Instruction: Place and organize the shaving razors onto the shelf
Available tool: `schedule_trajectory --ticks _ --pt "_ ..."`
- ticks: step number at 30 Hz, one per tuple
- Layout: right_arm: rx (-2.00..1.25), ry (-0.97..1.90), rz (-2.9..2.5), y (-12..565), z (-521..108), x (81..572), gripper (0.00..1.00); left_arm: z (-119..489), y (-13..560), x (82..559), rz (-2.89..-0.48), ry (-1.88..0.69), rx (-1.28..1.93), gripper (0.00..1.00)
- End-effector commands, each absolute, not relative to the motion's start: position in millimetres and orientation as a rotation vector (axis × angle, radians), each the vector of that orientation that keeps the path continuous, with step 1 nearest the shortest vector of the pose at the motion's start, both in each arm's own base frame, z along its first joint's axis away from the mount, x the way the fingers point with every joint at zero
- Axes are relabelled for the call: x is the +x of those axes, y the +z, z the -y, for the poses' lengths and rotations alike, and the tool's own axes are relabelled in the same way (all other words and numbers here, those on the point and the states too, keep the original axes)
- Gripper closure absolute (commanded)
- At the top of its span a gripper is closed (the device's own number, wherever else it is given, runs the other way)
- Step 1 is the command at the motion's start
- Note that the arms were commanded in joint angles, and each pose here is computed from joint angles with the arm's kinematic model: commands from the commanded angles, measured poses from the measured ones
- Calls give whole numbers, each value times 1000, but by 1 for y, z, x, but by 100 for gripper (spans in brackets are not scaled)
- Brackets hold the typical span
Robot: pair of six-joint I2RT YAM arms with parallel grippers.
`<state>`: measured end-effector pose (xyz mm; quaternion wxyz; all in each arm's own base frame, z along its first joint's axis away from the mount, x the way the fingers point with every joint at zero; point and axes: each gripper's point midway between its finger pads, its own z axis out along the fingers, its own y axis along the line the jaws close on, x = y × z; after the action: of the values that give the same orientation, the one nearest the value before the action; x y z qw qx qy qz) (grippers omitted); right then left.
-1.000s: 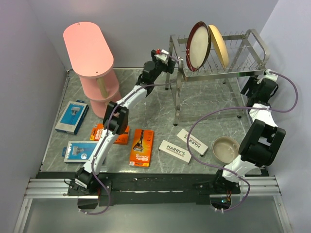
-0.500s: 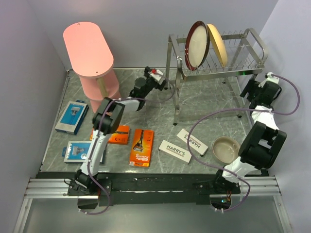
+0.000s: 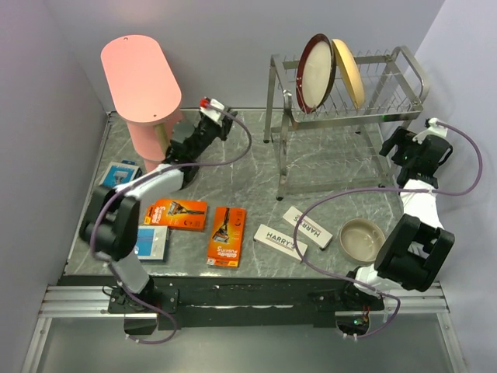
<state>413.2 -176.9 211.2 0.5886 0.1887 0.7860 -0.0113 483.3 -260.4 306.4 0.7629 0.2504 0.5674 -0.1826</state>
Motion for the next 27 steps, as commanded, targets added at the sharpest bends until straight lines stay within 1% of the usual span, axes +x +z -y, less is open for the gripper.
schedule_trajectory --ticks 1,2,3,5,8,11,12,13,15,18,20,21,22,24,25,27 --pt "431 5 -1781 227 169 408 0 301 301 409 -1480 -854 718 99" --pt "435 1 -1782 226 169 407 0 310 290 390 -1564 -981 730 99" --pt "440 3 -1786 225 169 406 0 324 290 361 -1551 -1140 837 99" --pt "446 6 -1793 224 167 403 0 344 287 337 -1584 -1264 875 99" --pt "447 11 -1805 222 162 396 0 370 285 303 -1509 -1309 1019 99" --pt "445 9 -1807 223 159 389 0 387 285 292 -1448 -1330 1048 99" --pt "443 13 -1812 221 157 388 0 392 276 295 -1468 -1344 1042 99" --pt "446 15 -1819 220 156 386 0 397 282 297 -1444 -1351 1040 99" --pt "447 20 -1826 219 156 386 0 408 272 304 -1469 -1370 1027 99" --pt "446 27 -1825 218 153 384 0 419 272 319 -1444 -1344 1000 99" --pt "444 29 -1821 220 152 382 0 425 261 343 -1482 -1303 970 99" --pt "445 34 -1821 220 151 381 1 428 244 356 -1524 -1295 956 99" --pt "444 38 -1824 221 150 380 1 431 254 369 -1499 -1276 948 99" --pt "429 40 -1826 222 148 379 0 429 232 393 -1564 -1264 932 99" --pt "423 38 -1828 223 146 378 0 430 245 406 -1529 -1241 935 99" --pt "419 33 -1829 222 147 377 0 427 225 429 -1572 -1217 925 99"
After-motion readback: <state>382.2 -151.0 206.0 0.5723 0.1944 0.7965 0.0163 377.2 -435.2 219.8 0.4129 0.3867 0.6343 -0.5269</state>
